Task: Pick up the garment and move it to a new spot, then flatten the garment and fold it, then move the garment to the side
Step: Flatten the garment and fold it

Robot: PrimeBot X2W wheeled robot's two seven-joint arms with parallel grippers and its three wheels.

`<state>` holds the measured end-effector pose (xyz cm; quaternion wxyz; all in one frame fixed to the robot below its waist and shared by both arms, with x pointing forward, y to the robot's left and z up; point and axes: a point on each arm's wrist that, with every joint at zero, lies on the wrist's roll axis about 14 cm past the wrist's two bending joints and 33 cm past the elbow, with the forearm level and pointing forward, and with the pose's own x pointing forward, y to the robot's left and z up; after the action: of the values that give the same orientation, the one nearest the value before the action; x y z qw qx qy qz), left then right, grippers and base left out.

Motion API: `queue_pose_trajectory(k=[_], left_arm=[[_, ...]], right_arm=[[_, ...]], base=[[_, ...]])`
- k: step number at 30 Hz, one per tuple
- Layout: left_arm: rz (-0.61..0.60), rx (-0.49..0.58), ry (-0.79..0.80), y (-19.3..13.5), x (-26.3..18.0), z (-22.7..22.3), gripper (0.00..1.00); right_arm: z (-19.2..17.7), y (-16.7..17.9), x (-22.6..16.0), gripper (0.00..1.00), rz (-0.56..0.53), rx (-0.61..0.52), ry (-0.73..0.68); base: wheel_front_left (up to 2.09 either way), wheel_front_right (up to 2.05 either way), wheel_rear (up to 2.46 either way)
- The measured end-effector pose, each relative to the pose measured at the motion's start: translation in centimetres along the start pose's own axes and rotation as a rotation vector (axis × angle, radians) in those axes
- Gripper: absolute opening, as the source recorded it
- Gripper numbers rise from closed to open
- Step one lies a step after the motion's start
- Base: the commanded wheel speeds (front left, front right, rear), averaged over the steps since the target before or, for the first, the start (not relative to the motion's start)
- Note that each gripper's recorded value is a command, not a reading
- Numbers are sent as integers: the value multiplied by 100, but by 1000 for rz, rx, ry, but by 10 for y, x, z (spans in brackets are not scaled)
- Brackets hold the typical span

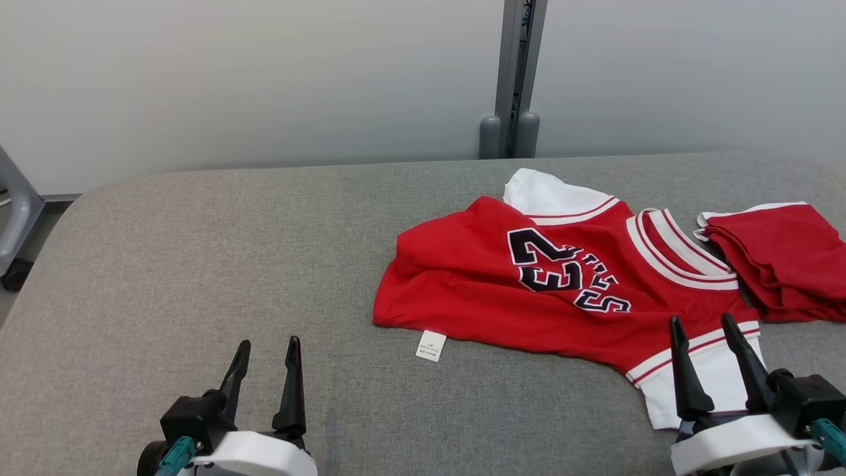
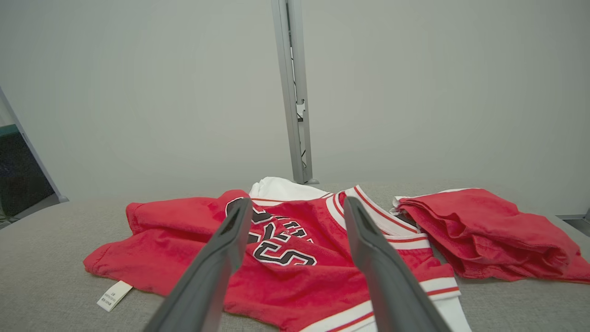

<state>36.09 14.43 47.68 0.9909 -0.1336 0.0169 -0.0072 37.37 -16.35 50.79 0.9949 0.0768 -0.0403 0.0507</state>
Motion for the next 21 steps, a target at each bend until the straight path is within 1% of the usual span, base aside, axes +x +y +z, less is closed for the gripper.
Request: queue_pose_trajectory(k=[7, 12, 14, 16, 18, 21], left_arm=[[-10, 5, 15, -2, 0, -5, 100], [-18, 9, 36, -4, 1, -11, 100], [-24, 10, 46, -6, 1, -15, 100], [-29, 11, 55, -8, 2, -18, 100], [-33, 11, 66, -9, 2, -21, 100], [-40, 11, 84, -11, 3, -27, 100]], right_arm=[[-5, -2, -2, 100, -6, 1, 15], [-7, -19, -7, 100, -59, 2, 22], [-16, -31, -13, 100, -100, 12, 63], [-33, -45, -25, 100, -149, 28, 138], [-49, -63, -38, 100, -214, 56, 203], [-64, -89, -55, 100, -312, 98, 255]], base=[[0, 0, 0], [0, 0, 0], [0, 0, 0], [0, 0, 0], [0, 0, 0], [0, 0, 0]])
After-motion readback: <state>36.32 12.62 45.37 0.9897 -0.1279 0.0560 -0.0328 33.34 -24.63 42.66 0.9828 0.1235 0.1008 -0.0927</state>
